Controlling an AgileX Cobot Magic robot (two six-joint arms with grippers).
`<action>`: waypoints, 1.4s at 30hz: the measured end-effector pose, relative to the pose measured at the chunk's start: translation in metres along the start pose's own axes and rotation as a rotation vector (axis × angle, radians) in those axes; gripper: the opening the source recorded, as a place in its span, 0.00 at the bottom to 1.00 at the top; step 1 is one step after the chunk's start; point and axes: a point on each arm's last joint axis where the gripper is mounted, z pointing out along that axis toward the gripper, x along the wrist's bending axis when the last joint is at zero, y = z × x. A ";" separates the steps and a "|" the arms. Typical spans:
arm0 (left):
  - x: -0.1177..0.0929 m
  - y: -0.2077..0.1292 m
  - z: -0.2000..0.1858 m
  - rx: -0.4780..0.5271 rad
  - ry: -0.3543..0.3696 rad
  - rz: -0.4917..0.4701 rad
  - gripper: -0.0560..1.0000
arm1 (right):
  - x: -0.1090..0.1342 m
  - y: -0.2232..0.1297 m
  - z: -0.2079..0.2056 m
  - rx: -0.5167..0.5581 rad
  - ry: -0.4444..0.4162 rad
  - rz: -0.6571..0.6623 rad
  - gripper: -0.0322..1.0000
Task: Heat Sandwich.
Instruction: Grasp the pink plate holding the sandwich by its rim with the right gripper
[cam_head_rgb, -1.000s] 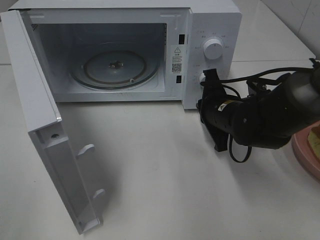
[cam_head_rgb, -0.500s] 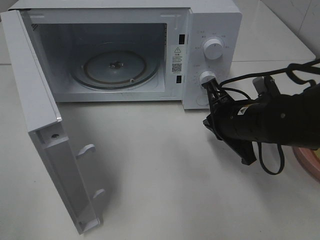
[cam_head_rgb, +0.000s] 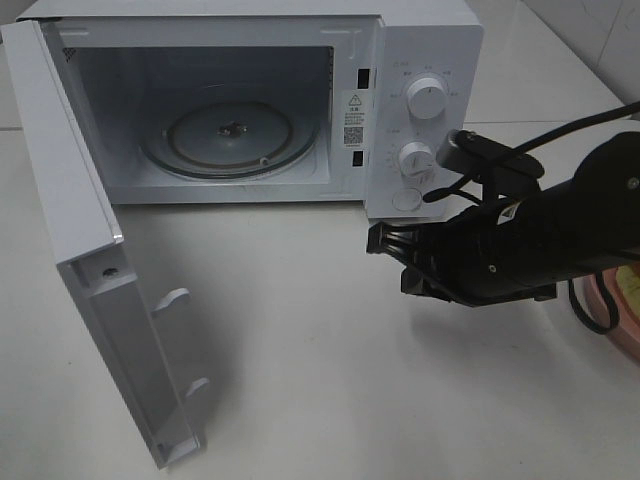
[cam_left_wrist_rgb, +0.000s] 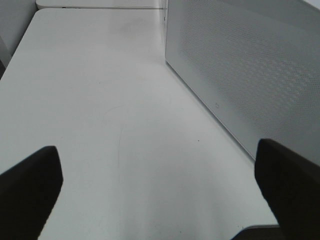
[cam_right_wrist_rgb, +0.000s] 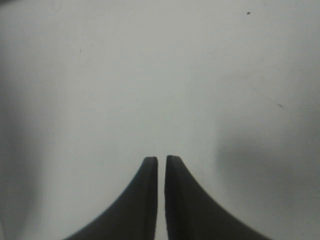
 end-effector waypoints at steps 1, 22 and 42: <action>0.000 0.000 0.000 0.000 0.000 0.000 0.99 | 0.000 0.000 0.000 0.000 0.000 0.000 0.11; 0.000 0.000 0.000 0.000 0.000 0.000 0.99 | 0.015 0.005 -0.048 0.365 -0.021 -0.588 0.42; 0.000 0.000 0.000 0.000 0.000 0.000 0.99 | -0.007 0.016 -0.065 0.466 -0.169 -0.459 0.92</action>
